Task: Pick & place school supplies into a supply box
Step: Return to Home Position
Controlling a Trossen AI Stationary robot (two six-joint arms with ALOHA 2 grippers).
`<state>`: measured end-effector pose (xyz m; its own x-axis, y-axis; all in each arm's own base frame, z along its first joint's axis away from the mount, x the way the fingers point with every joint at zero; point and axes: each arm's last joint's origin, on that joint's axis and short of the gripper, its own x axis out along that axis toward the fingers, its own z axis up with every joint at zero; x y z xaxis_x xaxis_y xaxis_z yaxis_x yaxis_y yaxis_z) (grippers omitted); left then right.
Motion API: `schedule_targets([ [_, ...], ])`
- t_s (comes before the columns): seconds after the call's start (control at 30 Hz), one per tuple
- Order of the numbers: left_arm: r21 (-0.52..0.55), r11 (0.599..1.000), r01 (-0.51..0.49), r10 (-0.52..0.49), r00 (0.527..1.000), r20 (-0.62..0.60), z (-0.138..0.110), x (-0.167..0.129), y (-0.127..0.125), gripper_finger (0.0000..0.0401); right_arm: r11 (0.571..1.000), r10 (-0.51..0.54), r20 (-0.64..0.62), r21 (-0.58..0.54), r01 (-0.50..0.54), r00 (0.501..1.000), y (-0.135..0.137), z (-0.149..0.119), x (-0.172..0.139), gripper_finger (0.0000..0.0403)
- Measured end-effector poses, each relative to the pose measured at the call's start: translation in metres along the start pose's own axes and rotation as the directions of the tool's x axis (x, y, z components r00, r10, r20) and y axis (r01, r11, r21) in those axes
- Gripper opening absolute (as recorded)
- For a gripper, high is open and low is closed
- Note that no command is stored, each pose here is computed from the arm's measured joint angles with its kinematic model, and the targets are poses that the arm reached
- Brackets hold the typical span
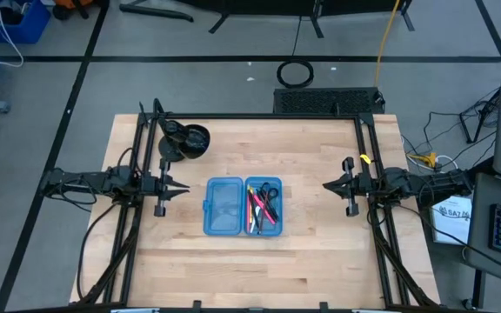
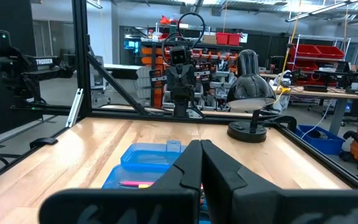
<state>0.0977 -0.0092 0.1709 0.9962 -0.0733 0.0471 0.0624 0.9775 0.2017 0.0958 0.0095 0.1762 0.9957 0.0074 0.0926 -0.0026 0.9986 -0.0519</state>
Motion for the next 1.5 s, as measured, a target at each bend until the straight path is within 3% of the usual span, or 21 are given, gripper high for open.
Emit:
schedule_targets([
  [1.5,0.000,1.000,0.000,0.000,1.000,0.001,0.0002,0.0000,0.0001,0.0035,1.000,0.000,0.000,0.000,0.000,1.000,0.0000,0.0000,0.0000,0.0000],
])
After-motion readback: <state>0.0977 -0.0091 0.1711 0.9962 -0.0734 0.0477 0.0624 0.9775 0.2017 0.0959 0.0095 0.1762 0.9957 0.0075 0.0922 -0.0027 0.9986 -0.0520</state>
